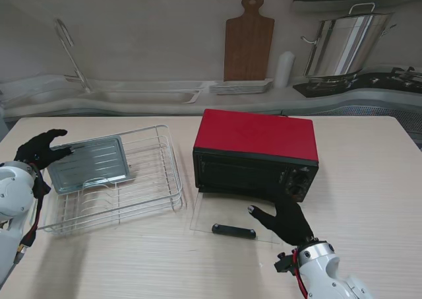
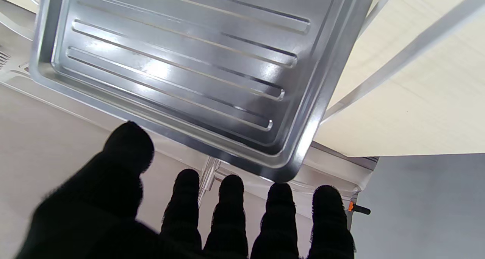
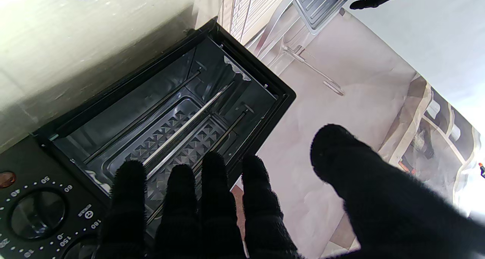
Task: Slide the trays into the oven
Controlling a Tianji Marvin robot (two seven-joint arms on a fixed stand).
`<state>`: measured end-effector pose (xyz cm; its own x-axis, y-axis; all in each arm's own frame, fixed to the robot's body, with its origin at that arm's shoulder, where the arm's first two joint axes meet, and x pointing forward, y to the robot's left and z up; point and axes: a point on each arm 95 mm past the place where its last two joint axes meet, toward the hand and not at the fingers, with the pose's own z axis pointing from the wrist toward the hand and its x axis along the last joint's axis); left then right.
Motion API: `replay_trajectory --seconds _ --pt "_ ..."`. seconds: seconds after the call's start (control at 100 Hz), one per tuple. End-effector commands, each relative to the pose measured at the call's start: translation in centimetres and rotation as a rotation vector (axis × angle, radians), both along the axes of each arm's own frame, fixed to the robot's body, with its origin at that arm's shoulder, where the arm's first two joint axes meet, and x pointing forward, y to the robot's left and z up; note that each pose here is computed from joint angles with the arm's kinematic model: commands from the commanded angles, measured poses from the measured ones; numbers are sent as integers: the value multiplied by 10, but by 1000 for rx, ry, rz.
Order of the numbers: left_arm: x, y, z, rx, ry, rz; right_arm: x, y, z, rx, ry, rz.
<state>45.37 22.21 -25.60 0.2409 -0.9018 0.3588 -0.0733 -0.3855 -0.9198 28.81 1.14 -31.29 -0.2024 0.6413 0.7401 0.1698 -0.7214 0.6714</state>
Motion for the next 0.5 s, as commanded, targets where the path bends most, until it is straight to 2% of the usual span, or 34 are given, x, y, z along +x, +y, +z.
replay_trajectory --seconds 0.0,0.37,0.49 --pt "1 1 -2 7 25 -2 -2 2 -2 -4 16 8" --pt "1 6 -11 21 80 18 -1 -1 -2 -9 24 -6" --pt "2 6 -13 25 78 17 -2 -1 -3 -7 27 -9"
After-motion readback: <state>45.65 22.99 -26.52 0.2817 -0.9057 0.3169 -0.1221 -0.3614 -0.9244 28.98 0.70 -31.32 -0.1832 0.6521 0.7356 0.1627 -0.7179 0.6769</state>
